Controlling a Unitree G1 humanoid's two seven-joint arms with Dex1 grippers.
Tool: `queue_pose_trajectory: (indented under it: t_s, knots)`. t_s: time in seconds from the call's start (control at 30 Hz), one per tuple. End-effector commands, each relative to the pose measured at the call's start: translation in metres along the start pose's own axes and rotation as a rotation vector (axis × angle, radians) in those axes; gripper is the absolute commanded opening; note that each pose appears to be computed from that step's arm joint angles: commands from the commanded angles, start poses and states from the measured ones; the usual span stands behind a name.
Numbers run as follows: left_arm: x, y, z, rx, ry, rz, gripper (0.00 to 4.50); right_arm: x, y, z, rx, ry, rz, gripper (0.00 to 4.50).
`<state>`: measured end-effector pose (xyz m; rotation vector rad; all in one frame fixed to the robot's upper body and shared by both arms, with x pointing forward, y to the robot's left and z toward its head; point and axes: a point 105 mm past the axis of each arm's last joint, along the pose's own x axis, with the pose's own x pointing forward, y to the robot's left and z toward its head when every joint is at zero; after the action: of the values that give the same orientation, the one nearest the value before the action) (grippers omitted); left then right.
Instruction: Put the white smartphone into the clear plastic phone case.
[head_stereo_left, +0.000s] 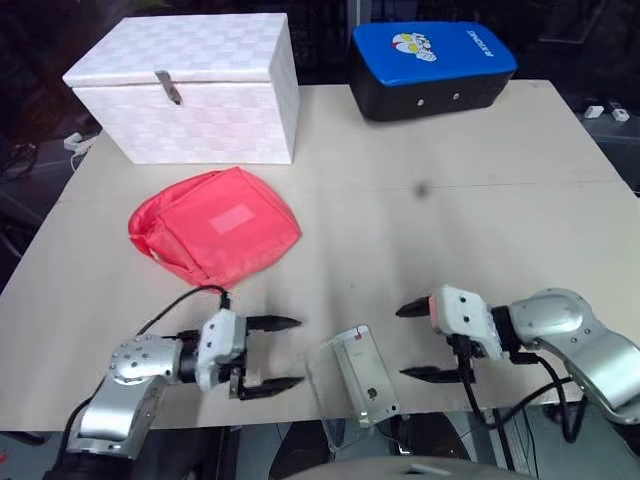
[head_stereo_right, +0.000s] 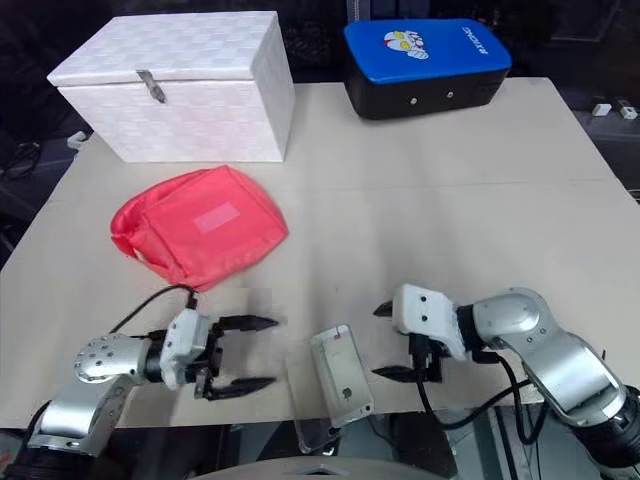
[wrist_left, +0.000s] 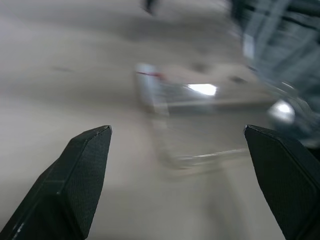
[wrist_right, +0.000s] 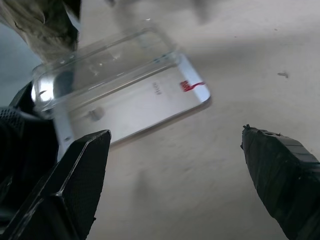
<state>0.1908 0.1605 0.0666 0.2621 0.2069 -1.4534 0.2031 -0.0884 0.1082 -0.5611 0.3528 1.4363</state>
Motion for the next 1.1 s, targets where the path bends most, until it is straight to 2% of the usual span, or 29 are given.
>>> queue_pose_trajectory:
  t_s: [0.03,0.33,0.43,0.5,0.53,0.57,0.67,0.73,0.87,0.93,1.1]
  knots:
    - [0.010,-0.004,-0.001,0.023,0.081,-0.084,4.34,-0.003,0.005,0.009,-0.062,-0.034,-0.014,4.42]
    - [0.019,0.009,-0.016,-0.073,0.205,-0.080,4.34,-0.004,0.012,0.005,-0.038,-0.018,-0.072,4.42]
    - [0.015,0.009,-0.027,-0.071,0.253,-0.089,3.57,-0.007,0.014,0.004,-0.021,-0.016,-0.092,4.50]
    - [0.010,0.012,-0.035,-0.080,0.279,-0.073,2.46,-0.007,0.017,0.005,-0.014,-0.018,-0.099,4.50]
    - [0.007,0.014,-0.037,-0.084,0.289,-0.063,2.36,-0.007,0.017,0.005,-0.010,-0.019,-0.101,4.50]
    - [0.004,0.016,-0.037,-0.077,0.296,-0.062,1.75,-0.007,0.018,0.005,-0.008,-0.020,-0.104,4.50]
    - [-0.003,0.021,-0.032,-0.069,0.286,-0.055,0.53,-0.008,0.018,0.005,-0.003,-0.022,-0.114,4.50]
    - [-0.009,0.025,-0.025,-0.067,0.264,-0.036,0.07,-0.008,0.016,0.004,-0.002,-0.023,-0.124,4.50]
    - [-0.018,0.036,-0.008,-0.071,0.230,0.004,0.07,-0.008,0.013,0.005,-0.001,-0.032,-0.142,4.50]
    - [-0.018,0.045,0.007,-0.075,0.149,0.059,0.07,-0.008,0.011,0.005,-0.007,-0.036,-0.154,4.50]
    - [-0.041,0.120,0.058,0.061,-0.036,0.349,0.07,-0.009,0.002,0.014,-0.008,-0.093,-0.196,4.50]
